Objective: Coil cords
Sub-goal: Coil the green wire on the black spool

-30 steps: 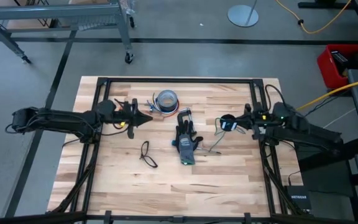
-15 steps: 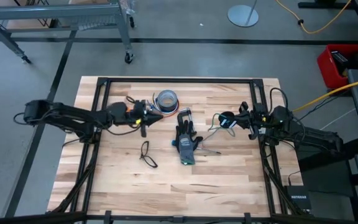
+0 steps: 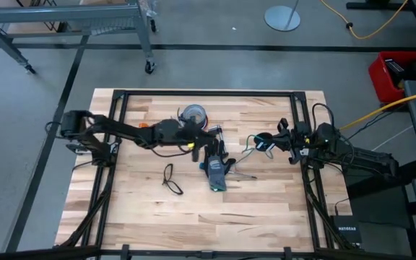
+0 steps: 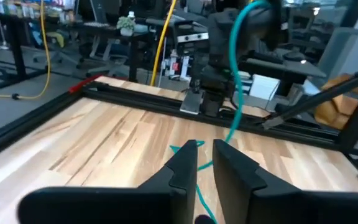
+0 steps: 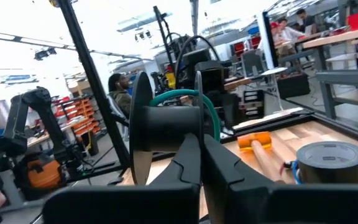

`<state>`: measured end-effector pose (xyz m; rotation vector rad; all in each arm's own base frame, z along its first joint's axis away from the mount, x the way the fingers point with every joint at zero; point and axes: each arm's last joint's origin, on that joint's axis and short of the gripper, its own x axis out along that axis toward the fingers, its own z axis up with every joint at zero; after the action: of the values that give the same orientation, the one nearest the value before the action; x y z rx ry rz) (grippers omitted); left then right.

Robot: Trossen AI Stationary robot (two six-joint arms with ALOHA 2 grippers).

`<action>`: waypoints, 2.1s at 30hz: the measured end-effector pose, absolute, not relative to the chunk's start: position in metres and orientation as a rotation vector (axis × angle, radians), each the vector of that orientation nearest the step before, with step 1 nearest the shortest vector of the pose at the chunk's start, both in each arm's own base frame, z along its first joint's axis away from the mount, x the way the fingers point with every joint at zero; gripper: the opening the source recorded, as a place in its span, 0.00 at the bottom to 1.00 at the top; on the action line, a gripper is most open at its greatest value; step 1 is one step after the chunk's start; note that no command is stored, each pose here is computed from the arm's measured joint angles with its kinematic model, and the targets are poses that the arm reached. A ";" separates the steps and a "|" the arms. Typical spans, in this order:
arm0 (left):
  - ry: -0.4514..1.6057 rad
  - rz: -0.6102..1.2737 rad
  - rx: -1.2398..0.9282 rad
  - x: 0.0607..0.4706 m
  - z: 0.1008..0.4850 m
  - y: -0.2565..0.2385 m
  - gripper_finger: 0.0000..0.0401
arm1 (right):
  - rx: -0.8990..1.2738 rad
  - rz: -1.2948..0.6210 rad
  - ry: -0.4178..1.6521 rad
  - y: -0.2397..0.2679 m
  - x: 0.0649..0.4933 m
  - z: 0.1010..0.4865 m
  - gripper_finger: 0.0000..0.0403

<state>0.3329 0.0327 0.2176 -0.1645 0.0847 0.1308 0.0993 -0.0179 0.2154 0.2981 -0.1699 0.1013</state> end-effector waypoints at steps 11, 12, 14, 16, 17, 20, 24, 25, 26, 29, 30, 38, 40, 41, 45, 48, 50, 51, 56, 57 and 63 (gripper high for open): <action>0.148 0.138 -0.153 0.391 0.208 0.023 0.35 | 0.277 0.079 -0.173 -0.018 0.099 0.215 0.00; 0.151 0.126 -0.112 0.395 0.207 0.020 0.36 | 0.279 0.054 -0.178 -0.019 0.099 0.215 0.00; 0.158 0.103 -0.015 0.401 0.204 0.014 0.37 | 0.282 0.002 -0.188 -0.021 0.099 0.215 0.00; 0.171 0.094 0.062 0.405 0.201 0.009 0.36 | 0.284 -0.031 -0.194 -0.022 0.099 0.215 0.00; 0.173 0.100 0.084 0.407 0.199 0.007 0.36 | 0.284 -0.042 -0.197 -0.022 0.099 0.216 0.00; 0.183 0.165 0.122 0.413 0.195 0.005 0.35 | 0.284 -0.048 -0.204 -0.022 0.099 0.216 0.00; 0.180 0.243 0.128 0.421 0.190 0.006 0.34 | 0.278 -0.044 -0.227 -0.022 0.099 0.218 0.00; 0.173 0.247 0.127 0.423 0.190 0.007 0.34 | 0.275 -0.042 -0.237 -0.022 0.099 0.219 0.00; 0.170 0.248 0.126 0.425 0.189 0.007 0.34 | 0.272 -0.041 -0.245 -0.022 0.098 0.220 0.00; 0.163 0.250 0.124 0.430 0.190 0.007 0.34 | 0.253 -0.041 -0.256 -0.022 0.098 0.221 0.00; 0.162 0.250 0.124 0.431 0.189 0.007 0.34 | 0.249 -0.042 -0.256 -0.022 0.098 0.221 0.00; 0.124 0.251 0.119 0.443 0.194 0.007 0.34 | 0.244 -0.061 -0.268 -0.023 0.098 0.222 0.00; 0.138 0.250 0.121 0.445 0.192 0.007 0.34 | 0.240 -0.064 -0.278 -0.023 0.098 0.223 0.00; 0.130 0.251 0.120 0.447 0.192 0.007 0.34 | 0.238 -0.065 -0.278 -0.023 0.098 0.223 0.00; 0.127 0.254 0.119 0.450 0.190 0.008 0.34 | 0.230 -0.063 -0.295 -0.022 0.098 0.225 0.00; 0.140 0.255 0.117 0.450 0.188 0.009 0.34 | 0.217 -0.065 -0.299 -0.022 0.097 0.225 0.00; 0.142 0.255 0.117 0.450 0.188 0.009 0.34 | 0.215 -0.065 -0.303 -0.022 0.097 0.225 0.00; 0.139 0.255 0.117 0.450 0.188 0.009 0.34 | 0.214 -0.064 -0.303 -0.022 0.097 0.225 0.00; 0.134 0.257 0.116 0.450 0.189 0.010 0.34 | 0.213 -0.064 -0.306 -0.022 0.097 0.226 0.00; 0.133 0.257 0.115 0.450 0.189 0.010 0.34 | 0.213 -0.064 -0.306 -0.022 0.097 0.226 0.00; 0.132 0.258 0.117 0.450 0.189 0.010 0.34 | 0.212 -0.064 -0.306 -0.022 0.097 0.226 0.00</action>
<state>0.4500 0.0102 0.1890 0.1171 0.1325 0.2577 0.0972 -0.0224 0.2257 0.2118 -0.3063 -0.0643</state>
